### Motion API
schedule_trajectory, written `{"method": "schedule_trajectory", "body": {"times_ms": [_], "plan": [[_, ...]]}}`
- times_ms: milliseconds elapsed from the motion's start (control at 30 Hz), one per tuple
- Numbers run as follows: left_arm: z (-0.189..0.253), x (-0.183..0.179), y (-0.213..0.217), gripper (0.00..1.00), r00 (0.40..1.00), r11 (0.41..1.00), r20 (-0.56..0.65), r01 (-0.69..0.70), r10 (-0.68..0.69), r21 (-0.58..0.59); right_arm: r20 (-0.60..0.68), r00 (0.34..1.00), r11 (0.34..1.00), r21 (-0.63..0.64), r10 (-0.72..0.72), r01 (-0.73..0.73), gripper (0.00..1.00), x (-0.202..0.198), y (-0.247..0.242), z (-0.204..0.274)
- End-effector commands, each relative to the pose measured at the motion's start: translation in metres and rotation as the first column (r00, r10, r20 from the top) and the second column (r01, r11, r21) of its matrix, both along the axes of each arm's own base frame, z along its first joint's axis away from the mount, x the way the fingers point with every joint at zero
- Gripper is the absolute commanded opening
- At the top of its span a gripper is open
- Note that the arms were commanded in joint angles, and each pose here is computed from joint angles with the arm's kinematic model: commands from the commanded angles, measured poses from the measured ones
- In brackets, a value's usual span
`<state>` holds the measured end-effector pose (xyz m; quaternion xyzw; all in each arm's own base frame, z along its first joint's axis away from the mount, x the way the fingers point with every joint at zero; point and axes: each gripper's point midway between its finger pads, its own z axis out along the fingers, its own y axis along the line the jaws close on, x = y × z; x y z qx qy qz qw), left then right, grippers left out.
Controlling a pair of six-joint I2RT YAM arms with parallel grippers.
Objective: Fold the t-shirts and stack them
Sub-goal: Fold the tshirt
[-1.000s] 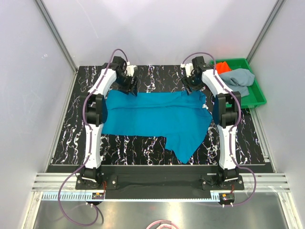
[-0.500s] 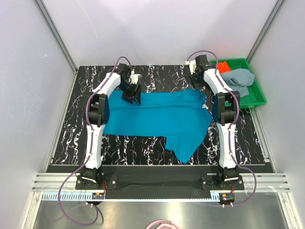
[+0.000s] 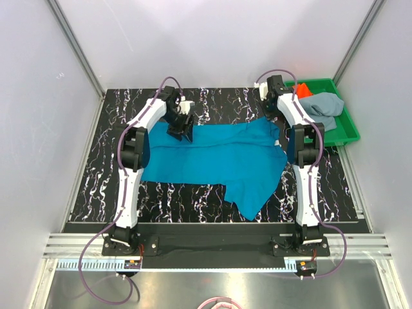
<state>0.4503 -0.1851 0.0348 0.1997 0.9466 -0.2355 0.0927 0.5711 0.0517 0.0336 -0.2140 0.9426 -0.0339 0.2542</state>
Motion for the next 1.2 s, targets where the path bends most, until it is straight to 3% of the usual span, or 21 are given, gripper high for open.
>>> {"method": "schedule_trajectory", "body": {"times_ms": [0,467,567,600,633,667,700,833,867,1167], "plan": [[0.001,0.000,-0.004,0.69,1.000,1.000,0.006,0.015,-0.015,-0.011,0.134,0.991,1.000,0.028,0.004,-0.008,0.00,0.010,0.007,0.067],[0.006,0.013,-0.010,0.68,0.999,0.999,0.034,0.000,0.001,-0.035,0.160,0.987,0.993,0.116,0.018,-0.037,0.00,-0.050,0.023,0.146],[0.009,0.013,-0.011,0.68,0.999,0.999,0.038,-0.001,0.002,-0.038,0.076,0.996,0.982,0.180,0.035,-0.048,0.21,-0.080,0.035,0.136],[0.010,0.013,-0.011,0.68,0.999,0.999,0.037,-0.001,0.002,-0.043,0.021,0.998,0.978,0.200,0.059,-0.062,0.33,-0.096,0.041,0.123],[0.011,0.014,-0.012,0.68,0.999,0.999,0.040,-0.002,0.004,-0.047,-0.005,0.997,0.973,0.218,0.081,-0.078,0.55,-0.105,0.047,0.120],[0.015,0.015,-0.013,0.68,0.999,0.999,0.047,-0.005,0.008,-0.052,-0.032,0.993,0.963,0.248,0.114,-0.103,0.64,-0.117,0.054,0.119],[0.015,0.017,-0.014,0.68,0.999,0.998,0.052,-0.009,0.011,-0.055,-0.061,0.989,0.957,0.266,0.135,-0.114,0.68,-0.125,0.060,0.112],[0.015,0.021,-0.016,0.69,0.998,0.999,0.067,-0.008,0.011,-0.054,-0.094,0.980,0.932,0.337,0.175,-0.134,0.69,-0.125,0.078,0.106],[0.011,0.017,-0.017,0.69,0.999,0.999,0.051,-0.002,0.004,-0.043,-0.080,0.981,0.931,0.336,0.177,-0.141,0.69,-0.105,0.083,0.101],[0.005,0.006,-0.020,0.69,1.000,0.999,0.021,0.009,-0.008,-0.038,-0.082,0.978,0.931,0.331,0.191,-0.155,0.66,-0.067,0.104,0.066]]}}
